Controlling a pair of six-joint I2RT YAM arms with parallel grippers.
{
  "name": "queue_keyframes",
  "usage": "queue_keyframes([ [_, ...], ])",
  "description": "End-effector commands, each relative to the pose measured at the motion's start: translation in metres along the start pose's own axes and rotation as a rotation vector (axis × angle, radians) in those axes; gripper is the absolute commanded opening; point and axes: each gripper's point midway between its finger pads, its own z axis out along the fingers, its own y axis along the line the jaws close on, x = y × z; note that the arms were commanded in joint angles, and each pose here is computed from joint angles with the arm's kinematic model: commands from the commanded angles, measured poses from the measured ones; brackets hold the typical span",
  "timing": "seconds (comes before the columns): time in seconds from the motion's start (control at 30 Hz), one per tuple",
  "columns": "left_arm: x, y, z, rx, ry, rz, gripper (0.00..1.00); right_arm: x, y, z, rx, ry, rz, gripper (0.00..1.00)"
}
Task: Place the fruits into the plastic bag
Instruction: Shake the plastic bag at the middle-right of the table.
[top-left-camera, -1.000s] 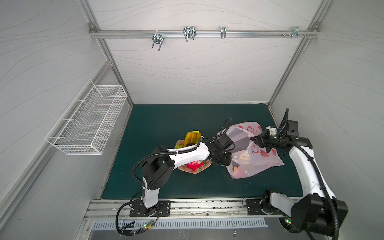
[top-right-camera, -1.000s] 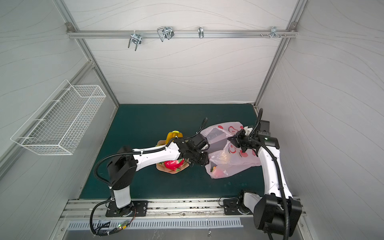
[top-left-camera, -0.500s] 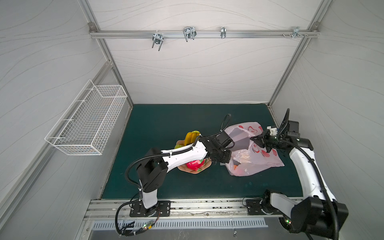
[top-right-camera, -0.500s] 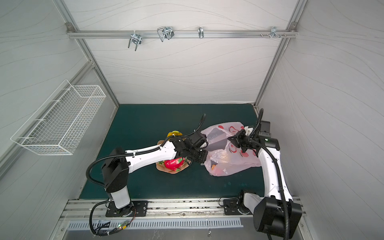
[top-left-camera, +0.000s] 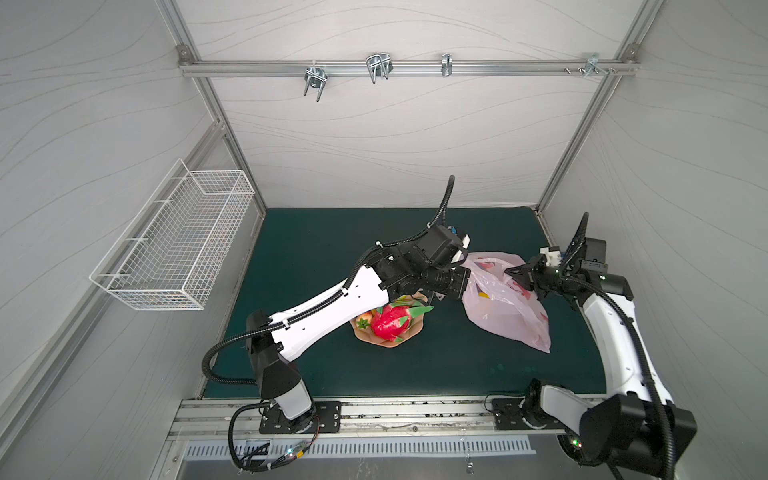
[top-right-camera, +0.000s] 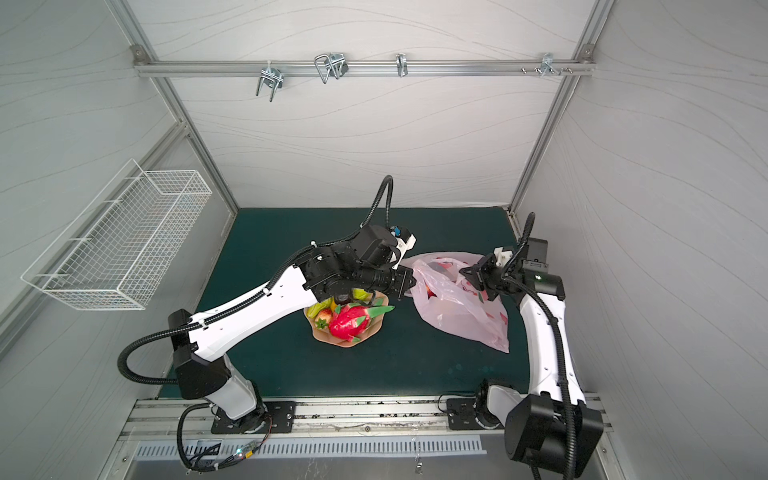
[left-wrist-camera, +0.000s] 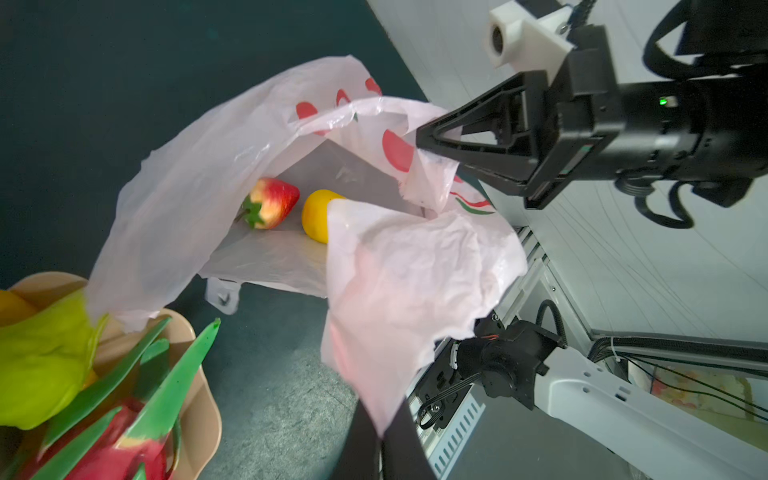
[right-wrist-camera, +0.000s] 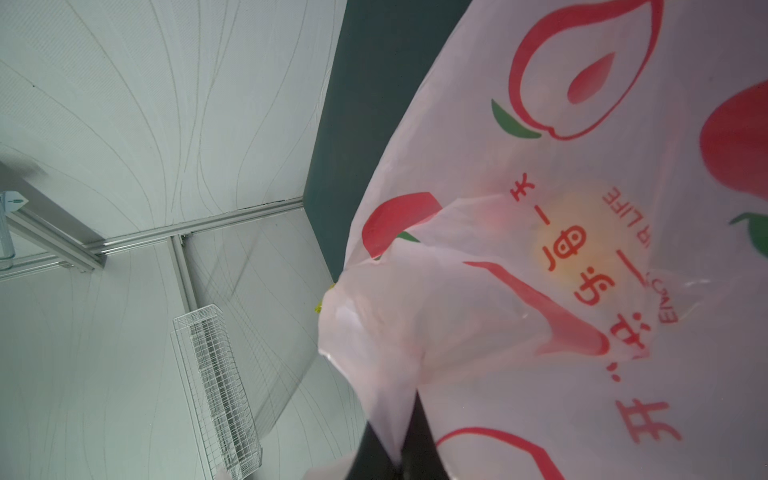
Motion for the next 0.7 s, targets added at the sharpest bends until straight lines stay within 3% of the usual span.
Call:
queue_keyframes([
  [0.0,-0.018,-0.01,-0.025,0.002,-0.05,0.059,0.0,-0.003,0.008,-0.005,-0.016,-0.004,0.005,0.0],
  [0.27,0.012,-0.012,-0.011,0.083,0.023,0.051,0.0,-0.001,0.005,-0.006,-0.012,-0.005,0.008,0.0],
  [0.6,0.073,-0.019,-0.03,0.263,0.123,0.081,0.0,0.001,0.005,-0.006,-0.023,-0.003,0.028,0.0],
  [0.67,0.086,-0.017,-0.032,0.282,0.138,0.078,0.17,0.001,0.005,-0.006,-0.025,-0.006,0.032,0.0],
])
